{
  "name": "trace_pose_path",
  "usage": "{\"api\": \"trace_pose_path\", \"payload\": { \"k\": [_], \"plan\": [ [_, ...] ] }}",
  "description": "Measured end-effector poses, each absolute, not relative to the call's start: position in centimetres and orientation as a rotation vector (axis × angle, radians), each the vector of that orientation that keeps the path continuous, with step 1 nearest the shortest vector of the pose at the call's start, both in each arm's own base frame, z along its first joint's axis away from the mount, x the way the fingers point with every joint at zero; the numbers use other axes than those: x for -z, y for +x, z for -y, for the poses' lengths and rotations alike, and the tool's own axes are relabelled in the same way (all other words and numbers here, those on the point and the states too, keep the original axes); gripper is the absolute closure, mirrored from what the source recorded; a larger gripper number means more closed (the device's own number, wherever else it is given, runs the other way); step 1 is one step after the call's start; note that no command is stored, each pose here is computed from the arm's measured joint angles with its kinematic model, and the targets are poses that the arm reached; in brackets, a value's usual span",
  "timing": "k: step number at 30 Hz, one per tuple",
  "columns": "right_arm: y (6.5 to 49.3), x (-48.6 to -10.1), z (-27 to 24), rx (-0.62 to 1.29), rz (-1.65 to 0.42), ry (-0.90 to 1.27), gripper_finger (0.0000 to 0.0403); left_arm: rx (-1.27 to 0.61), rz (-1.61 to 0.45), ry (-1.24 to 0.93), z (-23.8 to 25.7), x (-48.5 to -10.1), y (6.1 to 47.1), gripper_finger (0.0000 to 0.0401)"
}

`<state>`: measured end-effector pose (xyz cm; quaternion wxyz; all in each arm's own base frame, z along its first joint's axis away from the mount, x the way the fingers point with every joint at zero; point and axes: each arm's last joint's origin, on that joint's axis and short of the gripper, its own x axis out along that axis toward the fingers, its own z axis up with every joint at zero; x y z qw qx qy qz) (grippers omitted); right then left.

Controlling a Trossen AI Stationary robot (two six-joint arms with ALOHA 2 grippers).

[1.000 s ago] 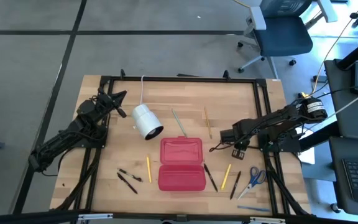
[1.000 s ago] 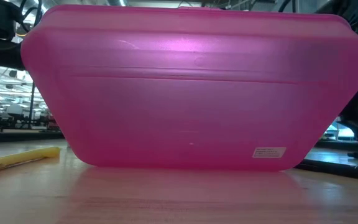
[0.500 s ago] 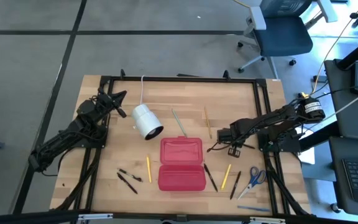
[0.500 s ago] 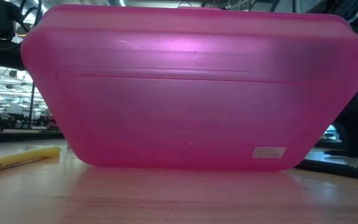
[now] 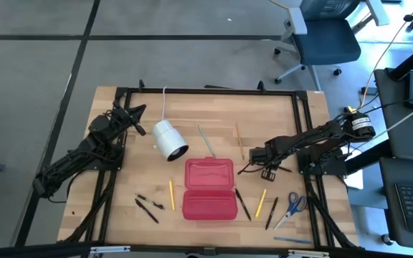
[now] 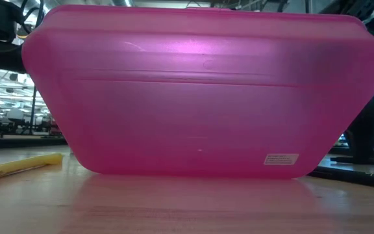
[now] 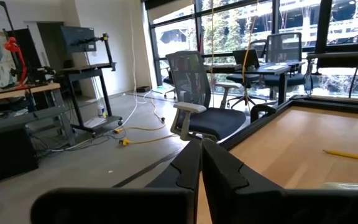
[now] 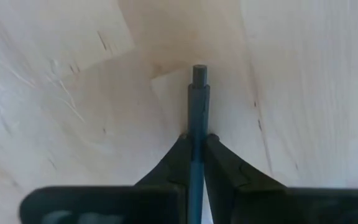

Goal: Pick & place school supplies into a supply box
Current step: Put the black pen into the pink supply box

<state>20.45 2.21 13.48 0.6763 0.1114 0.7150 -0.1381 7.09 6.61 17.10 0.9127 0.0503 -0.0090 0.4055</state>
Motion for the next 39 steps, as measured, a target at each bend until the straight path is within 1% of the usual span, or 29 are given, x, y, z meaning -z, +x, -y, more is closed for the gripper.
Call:
{"api": "trace_pose_path", "payload": {
  "k": [12, 20, 22, 25, 30, 33, 36, 39],
  "plan": [
    [21.7, -14.4, -2.4, 0.254, -1.543, 0.252, 0.0374, -0.835, 0.019, 0.104, -6.6, -17.1, 7.1, 0.039],
    [22.5, -16.5, -2.5, 0.241, -1.565, 0.229, 0.0374, -0.835, 0.019, 0.104, -6.6, -17.1, 7.1, 0.0391],
    [23.1, -17.5, -2.6, 0.228, -1.531, 0.23, 0.0374, -0.836, 0.019, 0.103, -6.6, -17.1, 7.1, 0.039],
    [24.4, -19.5, -2.7, 0.168, -1.399, 0.219, 0.0374, -0.835, 0.018, 0.104, -6.6, -17.1, 7.1, 0.0389],
    [27.6, -23.2, -3.1, 0.01, -1.07, 0.173, 0.0366, -0.836, 0.018, 0.103, -6.6, -17.1, 7.1, 0.0392],
    [29.2, -25.2, -3.4, -0.084, -0.891, 0.18, 0.0372, -0.836, 0.019, 0.104, -6.6, -17.1, 7.1, 0.0393],
    [30.3, -26.5, -3.8, -0.201, -0.737, 0.218, 0.0376, -0.835, 0.019, 0.104, -6.6, -17.1, 7.1, 0.0391],
    [31.2, -27.0, -4.0, -0.264, -0.636, 0.234, 0.0376, -0.836, 0.018, 0.104, -6.6, -17.1, 7.1, 0.0389]
  ]
}}
